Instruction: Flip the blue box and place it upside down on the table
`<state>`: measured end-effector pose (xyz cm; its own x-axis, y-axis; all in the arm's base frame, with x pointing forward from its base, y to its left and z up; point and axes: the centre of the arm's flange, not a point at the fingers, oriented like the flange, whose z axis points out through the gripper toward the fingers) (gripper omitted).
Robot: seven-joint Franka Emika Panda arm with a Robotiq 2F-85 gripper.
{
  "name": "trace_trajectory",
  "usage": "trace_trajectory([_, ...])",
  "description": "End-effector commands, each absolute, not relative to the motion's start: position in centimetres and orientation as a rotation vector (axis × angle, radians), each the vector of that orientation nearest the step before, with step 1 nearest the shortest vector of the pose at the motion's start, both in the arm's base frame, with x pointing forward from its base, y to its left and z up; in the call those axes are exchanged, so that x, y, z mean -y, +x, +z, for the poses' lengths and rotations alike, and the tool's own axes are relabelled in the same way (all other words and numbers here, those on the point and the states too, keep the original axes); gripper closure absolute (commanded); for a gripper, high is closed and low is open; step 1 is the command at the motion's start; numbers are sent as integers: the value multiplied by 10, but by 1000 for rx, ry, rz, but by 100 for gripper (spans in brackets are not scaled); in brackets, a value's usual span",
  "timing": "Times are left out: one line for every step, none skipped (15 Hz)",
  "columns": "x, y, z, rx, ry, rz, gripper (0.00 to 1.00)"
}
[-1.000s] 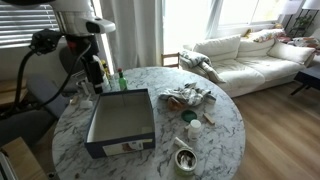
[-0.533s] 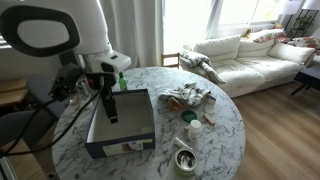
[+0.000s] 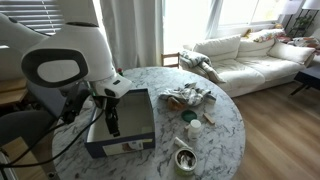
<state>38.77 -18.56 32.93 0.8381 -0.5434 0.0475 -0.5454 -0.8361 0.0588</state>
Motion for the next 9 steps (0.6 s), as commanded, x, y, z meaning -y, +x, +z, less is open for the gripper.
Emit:
trace_trajectory([186, 388, 330, 875, 2944, 46, 0])
trace_trajectory([186, 388, 330, 876, 2944, 47, 0])
trace_trajectory([186, 388, 330, 877, 2944, 47, 0])
trace_trajectory([186, 388, 330, 877, 2944, 47, 0])
trace_trajectory([189, 388, 325, 900, 2941, 54, 0])
trace_trajectory([190, 389, 323, 896, 2940, 60, 0])
trace_trajectory([192, 390, 320, 903, 2965, 83, 0])
trace_trajectory([193, 392, 318, 911, 2972, 113, 0])
trace_trajectory([198, 395, 315, 913, 2972, 171, 0])
